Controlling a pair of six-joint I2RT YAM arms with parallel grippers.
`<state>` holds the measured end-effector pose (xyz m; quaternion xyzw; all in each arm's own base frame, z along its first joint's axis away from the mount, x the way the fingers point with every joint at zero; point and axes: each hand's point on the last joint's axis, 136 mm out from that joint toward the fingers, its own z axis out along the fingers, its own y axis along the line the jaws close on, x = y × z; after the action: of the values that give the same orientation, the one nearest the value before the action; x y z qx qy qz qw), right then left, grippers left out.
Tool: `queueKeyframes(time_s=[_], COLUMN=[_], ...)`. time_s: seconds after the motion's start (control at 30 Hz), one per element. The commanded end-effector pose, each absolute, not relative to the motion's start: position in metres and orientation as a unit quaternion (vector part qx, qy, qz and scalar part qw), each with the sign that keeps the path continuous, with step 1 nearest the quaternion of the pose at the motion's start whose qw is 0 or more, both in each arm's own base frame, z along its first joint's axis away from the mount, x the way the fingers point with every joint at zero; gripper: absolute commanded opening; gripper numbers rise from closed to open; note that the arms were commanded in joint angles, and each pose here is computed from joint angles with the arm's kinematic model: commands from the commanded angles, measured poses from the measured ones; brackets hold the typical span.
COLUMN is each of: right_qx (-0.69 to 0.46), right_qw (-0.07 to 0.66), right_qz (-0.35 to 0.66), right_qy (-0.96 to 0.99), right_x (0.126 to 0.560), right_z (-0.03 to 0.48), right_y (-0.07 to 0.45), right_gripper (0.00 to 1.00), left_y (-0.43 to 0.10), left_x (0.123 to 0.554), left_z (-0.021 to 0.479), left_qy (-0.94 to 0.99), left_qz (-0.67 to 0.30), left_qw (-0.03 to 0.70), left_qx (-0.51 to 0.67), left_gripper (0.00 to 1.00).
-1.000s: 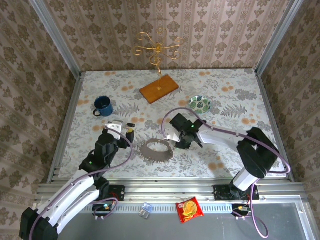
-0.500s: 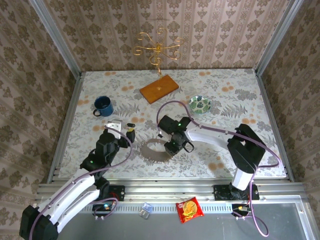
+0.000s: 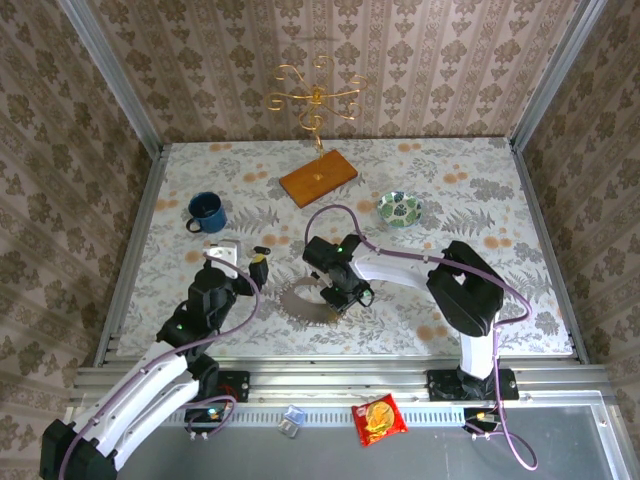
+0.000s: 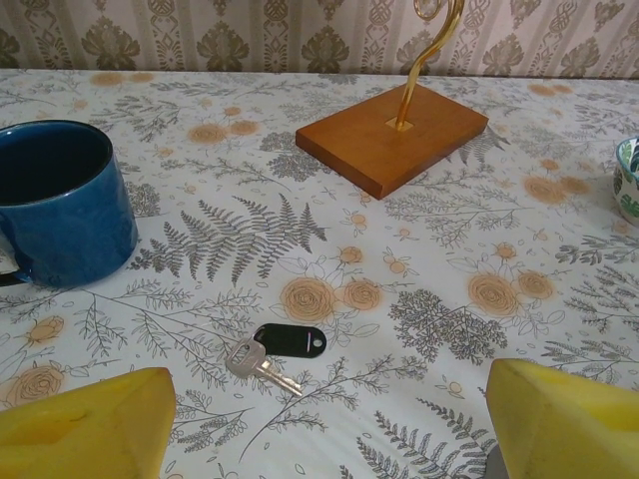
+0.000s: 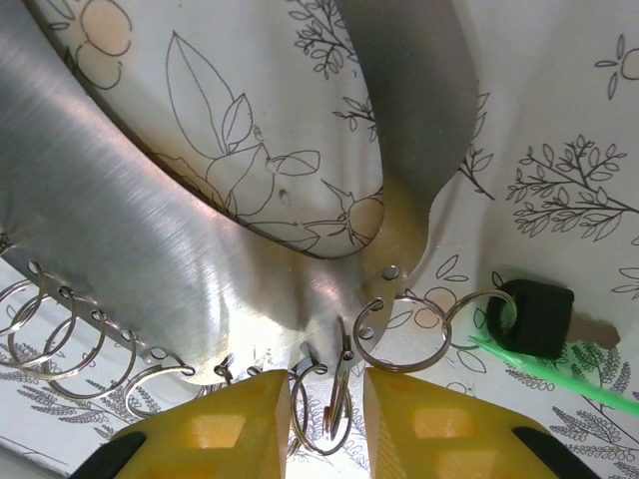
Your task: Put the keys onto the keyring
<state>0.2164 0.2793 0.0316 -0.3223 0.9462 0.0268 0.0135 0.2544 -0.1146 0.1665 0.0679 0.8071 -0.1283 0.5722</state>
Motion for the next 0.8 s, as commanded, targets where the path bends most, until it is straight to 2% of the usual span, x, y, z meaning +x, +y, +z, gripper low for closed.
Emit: queueKeyframes(time_s=[0.0,0.43,0.7,0.77], right_qx=[-0.307,-0.312,-0.321,-0.326], right_qw=[0.007,-0.011,-0.012,-0.006], right_qz=[0.001,-0.018,-0.018,-0.018], right_qy=[0.952,0.95,0.947,0.945], right_x=[0.2196,0.2163,0.2162,0.2179], right_z=[0.0286,0.0241,0.0263,0.031], right_y=[0.2732,0.2654,0.2664,0.2668], right_gripper=[0.25,0.18,0.0,0.0], left_y=[-0.1144,-0.1154,-0.1161,-0.1163], left_x=[0.2543,0.2541,0.2541,0.2543], left_z=[0.1731,0.1729,0.1742,0.1756], left_qy=[0.804,0.803,0.802,0.801], left_qz=[-0.138,-0.14,-0.138,-0.137], left_qw=[0.575,0.576,0.577,0.578], left_qx=[0.06,0.063,0.067,0.07], left_gripper=[0.82,0.82,0.82,0.82])
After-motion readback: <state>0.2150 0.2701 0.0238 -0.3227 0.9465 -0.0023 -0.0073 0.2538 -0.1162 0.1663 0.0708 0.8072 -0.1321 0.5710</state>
